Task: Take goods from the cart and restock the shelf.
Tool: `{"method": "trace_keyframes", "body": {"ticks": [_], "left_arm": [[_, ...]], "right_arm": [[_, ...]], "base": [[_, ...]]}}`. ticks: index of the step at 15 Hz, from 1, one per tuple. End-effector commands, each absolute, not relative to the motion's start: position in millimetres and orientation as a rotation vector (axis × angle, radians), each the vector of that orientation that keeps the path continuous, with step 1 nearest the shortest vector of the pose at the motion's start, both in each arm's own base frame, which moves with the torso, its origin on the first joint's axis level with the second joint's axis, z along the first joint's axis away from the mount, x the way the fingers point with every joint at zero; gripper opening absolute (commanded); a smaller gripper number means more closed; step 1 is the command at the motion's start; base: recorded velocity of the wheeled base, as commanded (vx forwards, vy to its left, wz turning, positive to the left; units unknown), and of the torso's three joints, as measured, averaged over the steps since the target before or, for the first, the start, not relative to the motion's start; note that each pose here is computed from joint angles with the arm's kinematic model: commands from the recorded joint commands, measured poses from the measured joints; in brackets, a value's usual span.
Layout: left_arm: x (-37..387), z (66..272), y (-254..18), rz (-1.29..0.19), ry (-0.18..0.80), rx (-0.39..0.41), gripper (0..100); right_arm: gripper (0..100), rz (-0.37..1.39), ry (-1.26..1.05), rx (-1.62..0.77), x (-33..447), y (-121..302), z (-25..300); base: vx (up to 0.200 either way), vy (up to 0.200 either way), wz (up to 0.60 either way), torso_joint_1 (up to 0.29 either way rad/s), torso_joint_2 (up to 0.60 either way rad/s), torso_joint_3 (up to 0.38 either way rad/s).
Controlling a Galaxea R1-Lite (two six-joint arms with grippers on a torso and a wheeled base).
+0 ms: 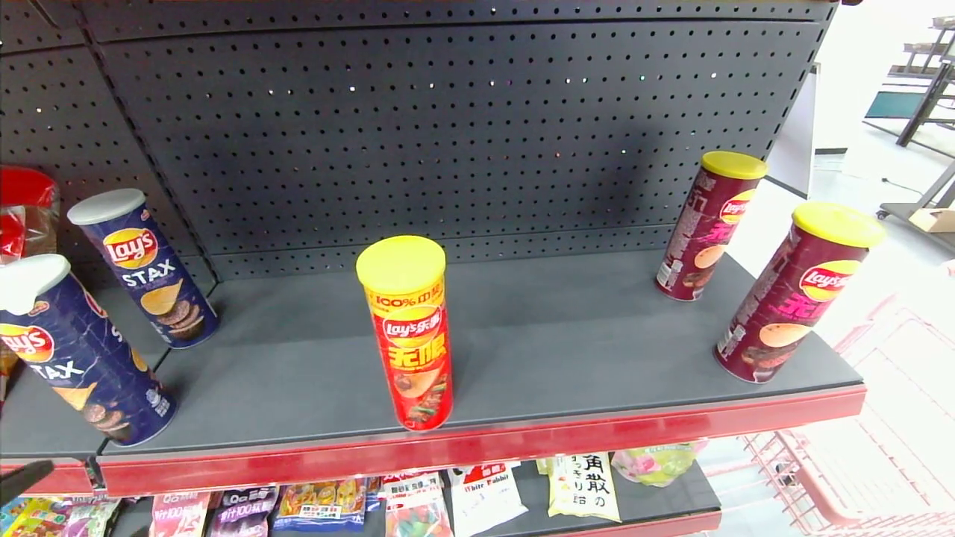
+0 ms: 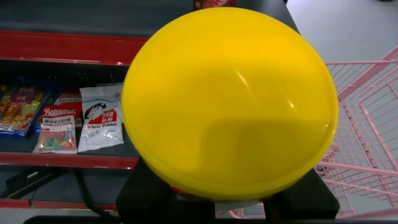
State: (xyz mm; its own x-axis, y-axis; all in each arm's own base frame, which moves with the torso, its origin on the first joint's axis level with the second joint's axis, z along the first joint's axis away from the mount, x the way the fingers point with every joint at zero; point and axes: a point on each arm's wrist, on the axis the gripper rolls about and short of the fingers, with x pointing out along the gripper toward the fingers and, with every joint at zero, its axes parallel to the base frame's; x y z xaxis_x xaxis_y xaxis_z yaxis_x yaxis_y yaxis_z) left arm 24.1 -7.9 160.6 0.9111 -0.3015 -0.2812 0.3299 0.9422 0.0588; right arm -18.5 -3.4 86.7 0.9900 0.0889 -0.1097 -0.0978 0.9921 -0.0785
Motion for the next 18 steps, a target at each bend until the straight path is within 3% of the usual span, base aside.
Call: {"method": "trace_keyframes", "body": {"ticks": [1, 4, 7, 10, 11, 13, 15, 18], "left_arm": [[-43, 140, 14, -0.289, 0.104, 0.085, 100], [-50, 116, 18, -0.236, 0.085, 0.075, 100], [-45, 109, 17, -0.224, 0.079, 0.066, 100], [-38, 98, 14, -0.232, 0.079, 0.063, 100], [-36, 96, 14, -0.233, 0.073, 0.063, 100], [-30, 86, 12, -0.229, 0.068, 0.064, 100], [-29, 85, 12, -0.232, 0.059, 0.064, 100], [-29, 85, 12, -0.215, 0.059, 0.066, 100]], "right_arm": [[0, 0.094, 0.107, -0.083, -18, -3, 87], [0, 0.09, 0.106, -0.078, -18, -3, 86], [0, 0.093, 0.091, -0.085, -18, -3, 99], [0, 0.239, 0.117, -0.055, 24, 6, 209], [0, 0.278, 0.123, -0.064, 32, 8, 220], [0, 0.408, 0.118, -0.097, 78, 27, 272], [0, 0.571, 0.109, -0.093, 96, 49, 297], [0, 0.684, 0.162, -0.109, 124, 80, 302]], "base": [[0.0, 0.0, 0.0, 0.0, 0.0, 0.0], [0.0, 0.0, 0.0, 0.0, 0.0, 0.0], [0.0, 0.0, 0.0, 0.0, 0.0, 0.0], [0.0, 0.0, 0.0, 0.0, 0.0, 0.0], [0.0, 0.0, 0.0, 0.0, 0.0, 0.0], [0.0, 0.0, 0.0, 0.0, 0.0, 0.0], [0.0, 0.0, 0.0, 0.0, 0.0, 0.0], [0.0, 0.0, 0.0, 0.0, 0.0, 0.0]]}}
